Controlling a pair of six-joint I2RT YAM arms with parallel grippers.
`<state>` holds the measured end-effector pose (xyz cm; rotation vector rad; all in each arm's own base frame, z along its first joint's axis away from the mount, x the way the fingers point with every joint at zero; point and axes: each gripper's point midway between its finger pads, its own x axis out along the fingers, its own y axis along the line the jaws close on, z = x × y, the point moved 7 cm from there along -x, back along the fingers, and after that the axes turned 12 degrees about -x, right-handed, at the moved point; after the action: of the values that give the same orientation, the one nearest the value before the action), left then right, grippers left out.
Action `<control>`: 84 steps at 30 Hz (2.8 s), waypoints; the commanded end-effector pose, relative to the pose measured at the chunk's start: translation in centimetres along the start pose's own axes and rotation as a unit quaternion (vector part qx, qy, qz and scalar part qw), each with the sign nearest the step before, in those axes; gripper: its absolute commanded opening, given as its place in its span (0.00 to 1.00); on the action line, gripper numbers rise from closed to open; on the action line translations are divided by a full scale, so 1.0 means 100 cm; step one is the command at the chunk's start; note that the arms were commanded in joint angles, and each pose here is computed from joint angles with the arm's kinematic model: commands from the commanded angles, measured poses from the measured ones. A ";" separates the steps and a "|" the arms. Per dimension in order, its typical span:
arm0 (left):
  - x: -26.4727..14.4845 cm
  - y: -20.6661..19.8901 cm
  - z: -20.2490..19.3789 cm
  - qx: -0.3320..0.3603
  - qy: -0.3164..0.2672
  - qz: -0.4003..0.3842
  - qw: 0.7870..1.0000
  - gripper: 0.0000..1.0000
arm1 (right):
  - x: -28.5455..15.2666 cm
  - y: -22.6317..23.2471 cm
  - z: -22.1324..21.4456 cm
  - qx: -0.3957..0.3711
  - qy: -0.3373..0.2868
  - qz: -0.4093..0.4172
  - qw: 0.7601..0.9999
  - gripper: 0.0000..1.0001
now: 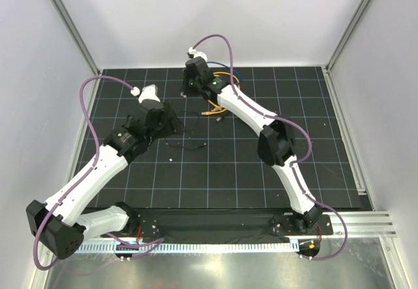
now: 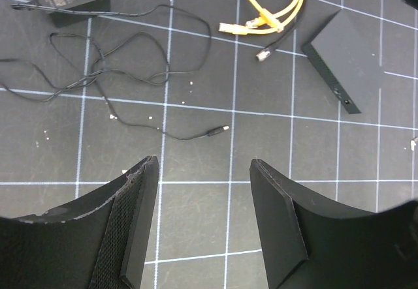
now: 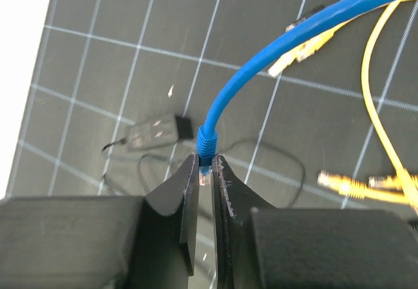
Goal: Pull the plug from the switch port
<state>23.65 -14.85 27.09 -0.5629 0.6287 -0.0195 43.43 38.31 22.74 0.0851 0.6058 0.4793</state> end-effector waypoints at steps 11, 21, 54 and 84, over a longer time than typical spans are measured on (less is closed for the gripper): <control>0.028 0.015 -0.003 -0.010 0.029 -0.002 1.000 0.63 | 0.082 0.003 0.008 0.000 -0.110 0.076 0.991 0.13; 0.051 0.022 -0.010 -0.021 0.058 0.003 0.998 0.64 | 0.127 -0.032 -0.025 0.140 -0.065 0.145 0.977 0.25; 0.138 -0.108 -0.081 -0.094 0.219 -0.119 0.964 0.35 | -0.086 -0.262 -0.049 0.177 0.083 0.052 0.979 0.59; 0.259 -0.157 -0.153 -0.182 0.280 -0.116 0.935 0.21 | -0.087 -0.346 -0.111 0.203 0.077 -0.001 0.976 0.59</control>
<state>37.45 -39.56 9.25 -0.9706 1.1702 -0.2514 43.96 2.75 10.15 0.4405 0.8968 0.3262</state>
